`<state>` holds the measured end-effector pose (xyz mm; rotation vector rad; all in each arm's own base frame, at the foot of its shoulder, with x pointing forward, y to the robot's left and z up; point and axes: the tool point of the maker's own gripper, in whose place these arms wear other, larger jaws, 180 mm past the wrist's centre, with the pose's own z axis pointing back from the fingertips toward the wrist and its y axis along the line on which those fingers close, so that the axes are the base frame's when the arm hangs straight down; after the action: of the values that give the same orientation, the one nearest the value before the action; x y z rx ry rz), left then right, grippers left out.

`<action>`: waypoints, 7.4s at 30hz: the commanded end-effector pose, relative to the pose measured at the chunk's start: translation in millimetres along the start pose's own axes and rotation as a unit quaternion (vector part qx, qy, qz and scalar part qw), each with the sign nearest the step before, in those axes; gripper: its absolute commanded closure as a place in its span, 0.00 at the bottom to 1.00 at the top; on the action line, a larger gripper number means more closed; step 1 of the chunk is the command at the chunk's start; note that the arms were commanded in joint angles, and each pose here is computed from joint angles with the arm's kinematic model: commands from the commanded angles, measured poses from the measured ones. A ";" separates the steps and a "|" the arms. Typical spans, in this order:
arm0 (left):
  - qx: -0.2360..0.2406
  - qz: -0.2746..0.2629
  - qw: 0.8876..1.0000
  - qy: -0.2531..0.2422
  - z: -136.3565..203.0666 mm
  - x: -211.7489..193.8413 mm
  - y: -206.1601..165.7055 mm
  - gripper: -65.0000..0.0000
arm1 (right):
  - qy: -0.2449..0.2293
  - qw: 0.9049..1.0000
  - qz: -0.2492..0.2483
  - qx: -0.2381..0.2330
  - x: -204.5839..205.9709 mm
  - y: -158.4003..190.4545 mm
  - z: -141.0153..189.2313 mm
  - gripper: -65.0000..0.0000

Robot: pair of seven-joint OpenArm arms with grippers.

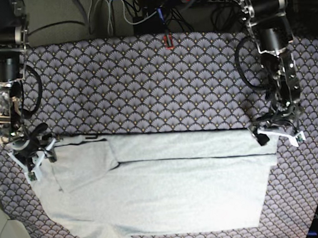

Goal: Fold the T-shirt properly
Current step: 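Lay the folded edge down and drag both grippers back toward the collar, then move both grippers to the hem edge and pinch the fabric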

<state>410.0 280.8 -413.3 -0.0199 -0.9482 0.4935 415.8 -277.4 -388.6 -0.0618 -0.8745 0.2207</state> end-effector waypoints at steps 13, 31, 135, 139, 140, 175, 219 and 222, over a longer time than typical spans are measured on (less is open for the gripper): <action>-0.019 0.039 0.999 -0.021 -9.4 15.1 -15.9 0.06 | -0.023 0.999 0.010 -0.019 16.5 -20.8 7.9 0.51; -0.024 0.054 0.998 -0.022 -9.8 14.6 -15.5 0.49 | -0.044 0.994 -0.062 -0.083 24.2 -82.3 30.7 0.51; 0.078 -0.102 0.987 0.094 152.1 -69.9 131.8 0.98 | 0.116 0.993 0.018 0.032 -174.3 27.6 177.5 1.00; 0.079 -0.101 0.987 0.096 151.6 -71.7 133.1 0.84 | 0.118 0.992 0.018 0.032 -174.9 27.5 177.6 1.00; 0.080 -0.100 0.987 0.098 151.5 -72.6 133.8 0.75 | 0.125 0.991 0.019 0.033 -177.3 27.9 178.2 0.96; 0.067 -0.020 0.995 -0.073 113.3 90.7 101.7 0.15 | 0.001 0.999 0.051 0.003 11.5 -47.1 74.8 0.57; 0.060 0.045 0.996 -0.057 -2.5 93.5 57.7 0.15 | 0.005 0.993 -0.100 0.060 3.4 -1.7 -44.5 0.95; 0.059 -0.001 0.995 -0.076 -18.5 100.7 44.6 0.15 | 0.006 0.993 -0.100 0.060 2.5 -1.5 -44.5 1.00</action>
<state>443.0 350.2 -384.9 0.1015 -0.9923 0.5552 445.7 -271.0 -424.0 0.1511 -0.8402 0.0751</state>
